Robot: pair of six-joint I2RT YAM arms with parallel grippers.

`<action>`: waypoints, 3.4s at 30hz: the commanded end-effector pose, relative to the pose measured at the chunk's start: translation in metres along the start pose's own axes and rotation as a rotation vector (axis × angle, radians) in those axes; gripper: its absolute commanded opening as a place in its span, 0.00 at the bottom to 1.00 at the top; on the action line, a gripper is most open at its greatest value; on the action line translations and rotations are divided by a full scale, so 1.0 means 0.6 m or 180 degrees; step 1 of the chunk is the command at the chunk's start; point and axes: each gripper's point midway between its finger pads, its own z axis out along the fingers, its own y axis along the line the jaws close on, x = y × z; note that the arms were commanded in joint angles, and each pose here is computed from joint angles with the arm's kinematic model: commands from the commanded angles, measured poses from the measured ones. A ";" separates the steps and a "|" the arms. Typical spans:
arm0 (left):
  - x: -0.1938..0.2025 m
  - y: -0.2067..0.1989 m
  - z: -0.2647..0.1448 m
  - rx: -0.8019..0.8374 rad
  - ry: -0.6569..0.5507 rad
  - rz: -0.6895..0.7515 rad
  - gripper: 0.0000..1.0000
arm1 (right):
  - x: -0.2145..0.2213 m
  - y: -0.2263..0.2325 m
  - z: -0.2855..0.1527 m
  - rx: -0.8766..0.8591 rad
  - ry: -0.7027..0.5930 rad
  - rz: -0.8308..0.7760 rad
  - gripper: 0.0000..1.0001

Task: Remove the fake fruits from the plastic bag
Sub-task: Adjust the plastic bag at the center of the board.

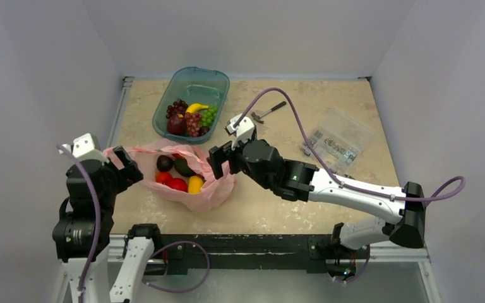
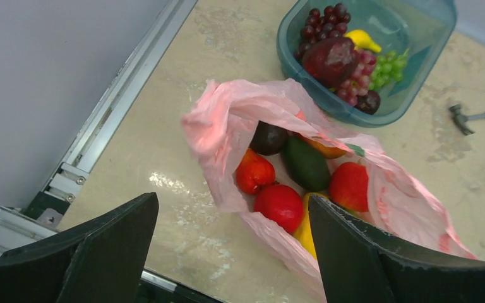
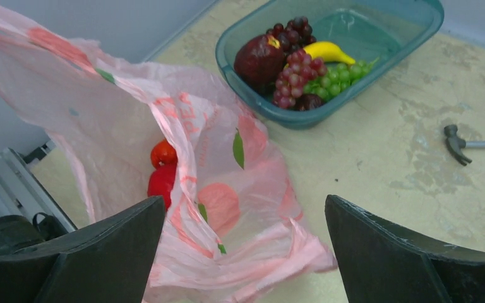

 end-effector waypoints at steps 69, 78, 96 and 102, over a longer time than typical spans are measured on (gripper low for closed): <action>0.185 -0.117 0.058 0.1033 0.0884 -0.1566 0.00 | -0.075 0.102 0.062 0.0302 0.0524 -0.1087 0.88; 0.188 -0.095 0.005 0.0811 0.1241 -0.1249 0.77 | -0.045 0.177 0.066 -0.0429 0.0453 -0.0717 0.83; 0.030 -0.004 -0.060 0.0471 -0.0311 0.0055 0.80 | 0.162 0.256 0.097 -0.1186 0.0967 -0.0176 0.42; -0.031 -0.017 -0.042 0.0491 -0.0654 0.0493 0.92 | 0.184 0.255 0.079 -0.1273 0.1077 0.0008 0.40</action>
